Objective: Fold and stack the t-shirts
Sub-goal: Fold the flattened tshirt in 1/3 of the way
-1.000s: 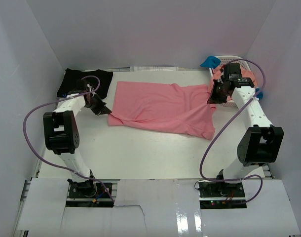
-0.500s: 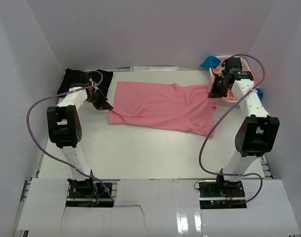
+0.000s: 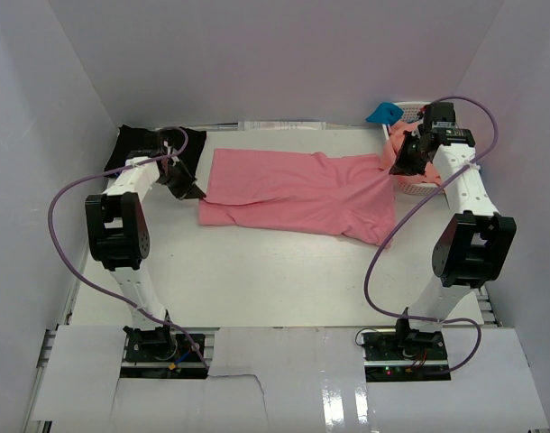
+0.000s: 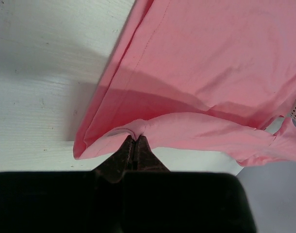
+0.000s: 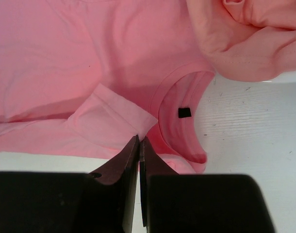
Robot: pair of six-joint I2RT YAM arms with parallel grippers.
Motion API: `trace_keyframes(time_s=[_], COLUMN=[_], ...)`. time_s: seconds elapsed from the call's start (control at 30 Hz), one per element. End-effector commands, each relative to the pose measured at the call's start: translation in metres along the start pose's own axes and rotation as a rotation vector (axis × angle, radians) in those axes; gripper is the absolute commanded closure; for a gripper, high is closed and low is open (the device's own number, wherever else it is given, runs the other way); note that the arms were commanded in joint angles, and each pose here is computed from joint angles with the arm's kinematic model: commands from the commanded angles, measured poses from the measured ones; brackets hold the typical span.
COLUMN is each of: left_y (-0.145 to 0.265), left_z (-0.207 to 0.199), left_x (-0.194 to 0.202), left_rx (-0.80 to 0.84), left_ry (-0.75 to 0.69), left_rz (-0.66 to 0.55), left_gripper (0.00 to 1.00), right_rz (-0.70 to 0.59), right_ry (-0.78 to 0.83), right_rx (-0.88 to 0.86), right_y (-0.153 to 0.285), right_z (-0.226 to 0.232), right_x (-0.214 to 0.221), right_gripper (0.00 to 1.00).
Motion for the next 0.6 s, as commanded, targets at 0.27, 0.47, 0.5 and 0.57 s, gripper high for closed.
trace_keyframes(time_s=[0.27, 0.47, 0.5, 0.57], left_y=[0.014, 0.012, 0.011, 0.008], left_z=[-0.017, -0.022, -0.023, -0.024], left_x=[-0.018, -0.028, -0.028, -0.030], left_rx=[0.026, 0.034, 0.034, 0.036], left_ry=[-0.036, -0.037, -0.039, -0.040], left_rz=[-0.059, -0.065, -0.065, -0.059], left_gripper=[1.00, 1.00, 1.00, 1.00], right_rz=[-0.075, -0.074, -0.079, -0.070], right_ry=[0.013, 0.015, 0.020, 0.017], right_rx=[-0.036, -0.075, -0.090, -0.100], right_y=[0.007, 0.004, 0.006, 0.001], right_z=[0.004, 0.011, 0.014, 0.015], right_x=[-0.024, -0.032, -0.035, -0.036], right_gripper=[0.92, 0.92, 0.92, 0.92])
Point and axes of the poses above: each gripper's point midway between its finger pads, its own y axis back along the fingers, its own z axis along the line the jaws close on, x = y × z, the point moved 3 cm from there along y, back along the fingers, and after that the axes turned 4 degrees about -y, right-handed, at the moved point
